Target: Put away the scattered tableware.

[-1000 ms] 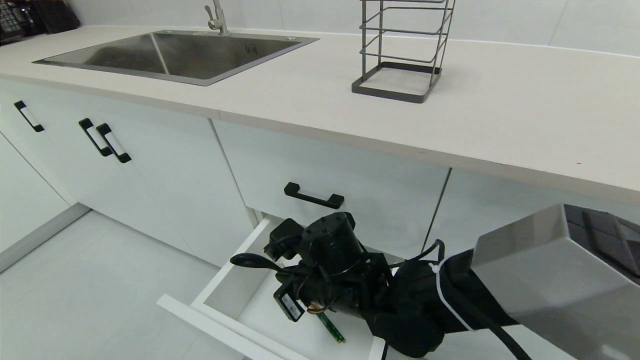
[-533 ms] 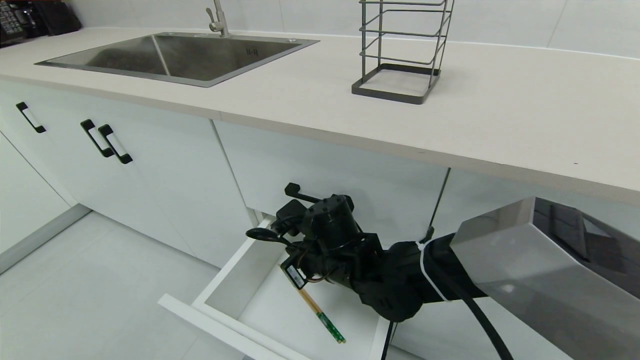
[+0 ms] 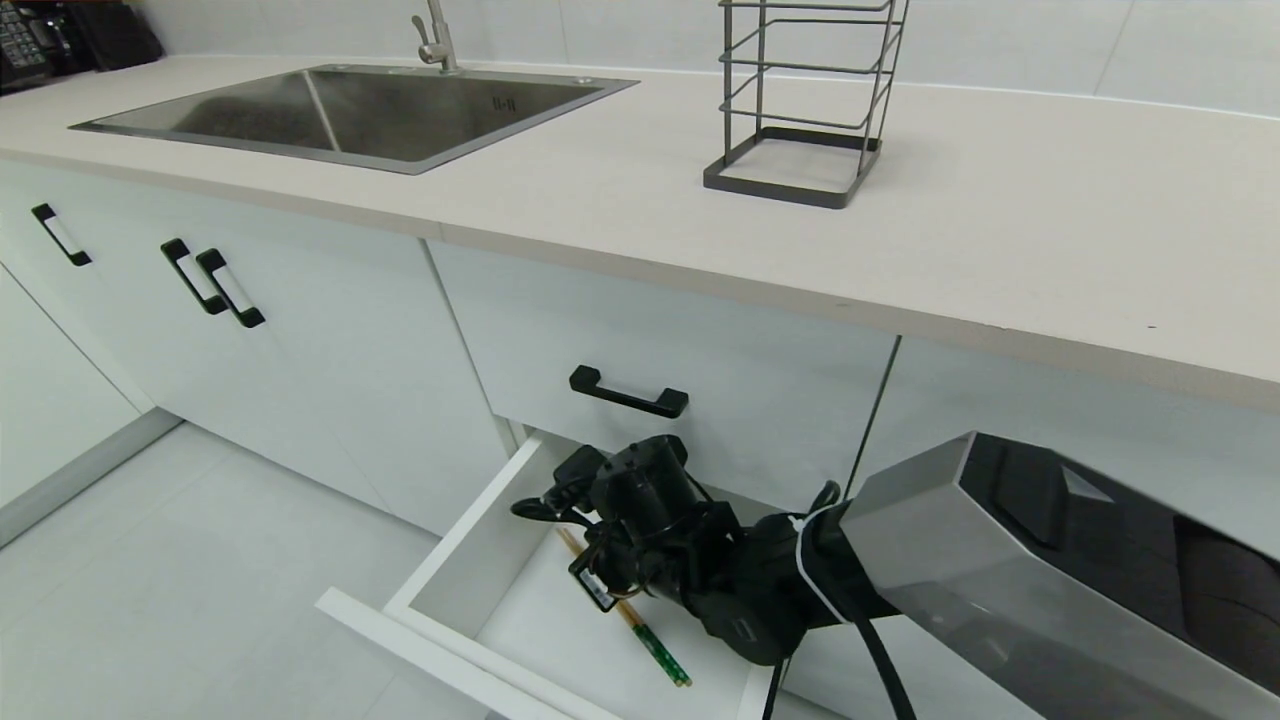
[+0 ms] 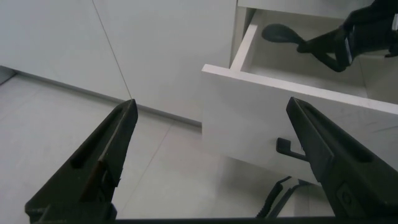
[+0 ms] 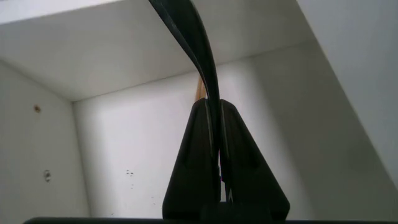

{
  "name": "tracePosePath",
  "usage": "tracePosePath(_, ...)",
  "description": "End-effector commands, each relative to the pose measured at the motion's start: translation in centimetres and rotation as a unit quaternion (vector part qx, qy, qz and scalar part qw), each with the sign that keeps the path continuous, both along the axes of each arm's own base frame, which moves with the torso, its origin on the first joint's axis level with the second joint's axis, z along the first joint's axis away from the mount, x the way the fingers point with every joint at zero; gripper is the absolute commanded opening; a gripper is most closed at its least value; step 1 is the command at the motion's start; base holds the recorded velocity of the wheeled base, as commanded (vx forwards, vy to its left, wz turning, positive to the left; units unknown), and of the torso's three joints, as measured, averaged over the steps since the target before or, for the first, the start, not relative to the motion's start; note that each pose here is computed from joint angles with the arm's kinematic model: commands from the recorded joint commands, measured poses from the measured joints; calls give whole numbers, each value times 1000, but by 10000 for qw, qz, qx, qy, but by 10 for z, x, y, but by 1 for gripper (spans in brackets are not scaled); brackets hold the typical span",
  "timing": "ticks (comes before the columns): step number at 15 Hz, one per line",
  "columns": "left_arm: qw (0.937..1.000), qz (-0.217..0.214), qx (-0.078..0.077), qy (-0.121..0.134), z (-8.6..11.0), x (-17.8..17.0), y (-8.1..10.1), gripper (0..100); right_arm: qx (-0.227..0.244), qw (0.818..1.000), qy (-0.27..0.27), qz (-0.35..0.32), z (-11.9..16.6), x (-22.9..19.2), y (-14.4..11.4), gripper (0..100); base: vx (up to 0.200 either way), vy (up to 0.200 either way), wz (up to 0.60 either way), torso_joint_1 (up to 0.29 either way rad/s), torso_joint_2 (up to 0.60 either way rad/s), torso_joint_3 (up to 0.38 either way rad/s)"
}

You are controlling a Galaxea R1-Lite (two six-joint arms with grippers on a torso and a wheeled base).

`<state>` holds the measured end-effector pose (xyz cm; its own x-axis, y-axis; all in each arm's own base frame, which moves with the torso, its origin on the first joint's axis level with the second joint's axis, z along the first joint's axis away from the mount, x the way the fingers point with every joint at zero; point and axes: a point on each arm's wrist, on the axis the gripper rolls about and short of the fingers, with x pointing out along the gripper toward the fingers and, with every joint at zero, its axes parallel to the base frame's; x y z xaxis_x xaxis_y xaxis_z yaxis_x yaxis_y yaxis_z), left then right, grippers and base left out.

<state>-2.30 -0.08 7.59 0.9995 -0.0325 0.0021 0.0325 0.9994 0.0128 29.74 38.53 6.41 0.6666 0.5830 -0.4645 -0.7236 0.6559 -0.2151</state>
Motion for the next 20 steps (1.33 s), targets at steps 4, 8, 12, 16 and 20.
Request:
tracePosePath(4,10000,-6,5,3,0,0,0,100,-96,9999,86,-47,-17,4,4,0,0,0,0,0,0,0)
tracePosePath(8,10000,2,5,3,0,0,0,100,-335,9991,203,-133,-31,5,5,0,0,0,0,0,0,0)
tracePosePath(12,10000,2,5,3,0,0,0,100,-460,9984,289,-171,-45,7,4,0,0,0,0,0,0,0)
tracePosePath(16,10000,2,5,3,0,0,0,100,-536,9978,341,-185,-55,8,5,0,0,0,0,0,0,0)
tracePosePath(20,10000,2,-2,3,0,0,0,100,-582,9974,355,-218,-65,11,6,0,0,0,0,0,0,0)
